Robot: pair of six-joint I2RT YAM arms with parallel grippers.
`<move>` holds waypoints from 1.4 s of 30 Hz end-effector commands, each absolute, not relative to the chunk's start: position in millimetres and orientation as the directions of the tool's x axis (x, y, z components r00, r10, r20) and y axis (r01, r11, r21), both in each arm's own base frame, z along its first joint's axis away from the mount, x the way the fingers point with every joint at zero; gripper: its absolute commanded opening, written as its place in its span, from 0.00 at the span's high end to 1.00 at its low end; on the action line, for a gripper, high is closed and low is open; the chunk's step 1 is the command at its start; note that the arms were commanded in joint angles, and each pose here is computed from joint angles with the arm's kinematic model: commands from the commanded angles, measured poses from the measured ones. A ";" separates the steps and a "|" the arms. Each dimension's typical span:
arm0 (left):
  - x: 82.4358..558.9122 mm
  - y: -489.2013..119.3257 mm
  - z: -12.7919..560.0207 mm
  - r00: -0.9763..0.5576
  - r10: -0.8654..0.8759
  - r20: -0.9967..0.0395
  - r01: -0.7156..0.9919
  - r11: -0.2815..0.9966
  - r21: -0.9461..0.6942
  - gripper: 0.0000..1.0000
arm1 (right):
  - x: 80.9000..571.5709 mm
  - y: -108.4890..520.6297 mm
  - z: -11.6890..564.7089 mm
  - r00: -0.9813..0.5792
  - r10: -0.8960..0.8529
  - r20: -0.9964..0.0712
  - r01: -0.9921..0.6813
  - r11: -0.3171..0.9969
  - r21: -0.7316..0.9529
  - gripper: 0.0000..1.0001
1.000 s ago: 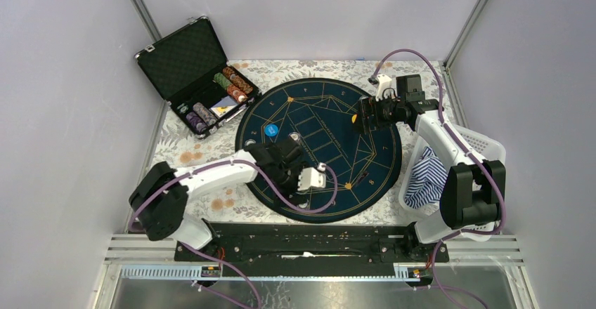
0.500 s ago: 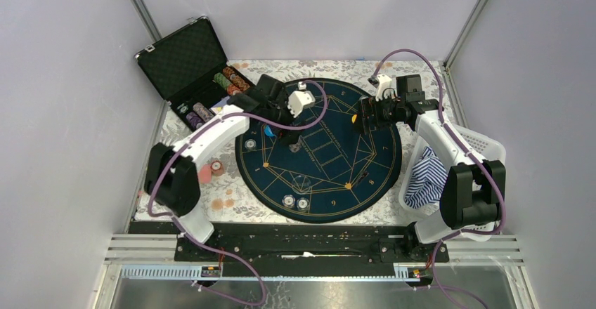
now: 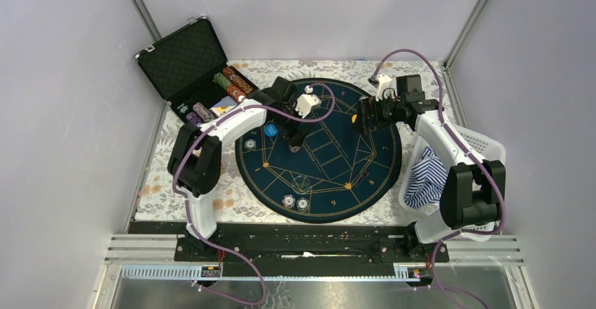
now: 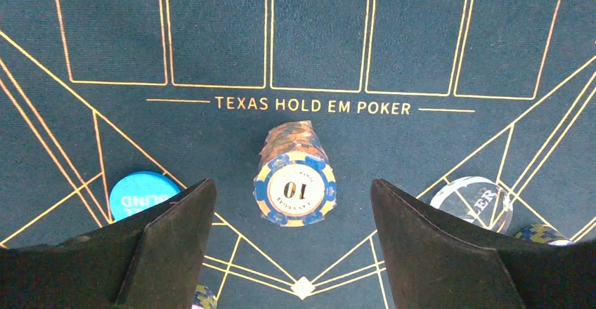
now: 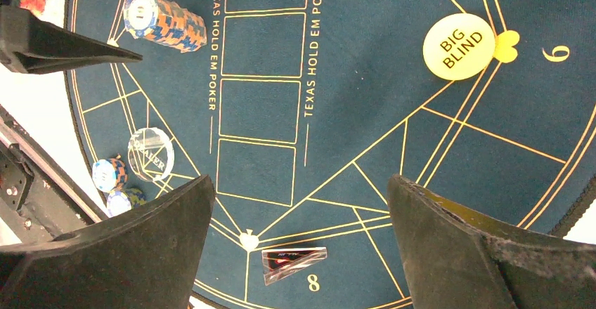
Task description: Distribute texas hold em gaming equipment
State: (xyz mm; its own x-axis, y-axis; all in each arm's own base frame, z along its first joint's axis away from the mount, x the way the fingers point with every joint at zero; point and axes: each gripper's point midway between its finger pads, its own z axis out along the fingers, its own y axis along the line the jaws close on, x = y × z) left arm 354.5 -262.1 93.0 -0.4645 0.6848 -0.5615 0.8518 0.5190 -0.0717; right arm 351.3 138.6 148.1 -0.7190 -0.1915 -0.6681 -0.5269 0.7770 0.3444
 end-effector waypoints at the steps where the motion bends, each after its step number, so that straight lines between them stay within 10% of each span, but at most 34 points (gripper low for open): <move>1: 362.7 -271.9 94.7 -0.463 0.676 -0.573 0.851 0.519 -0.075 0.17 | 353.5 136.3 154.8 -0.704 -0.201 -0.681 -0.539 0.775 0.329 0.00; 15: 363.4 -268.6 110.3 -0.461 0.664 -0.589 0.847 0.528 -0.069 0.58 | 353.5 135.6 155.1 -0.703 -0.203 -0.682 -0.540 0.777 0.325 0.00; 42: 423.5 -112.5 111.9 -0.618 0.518 -0.591 0.665 0.746 -0.041 0.64 | 352.8 136.5 156.4 -0.704 -0.199 -0.682 -0.539 0.775 0.330 0.00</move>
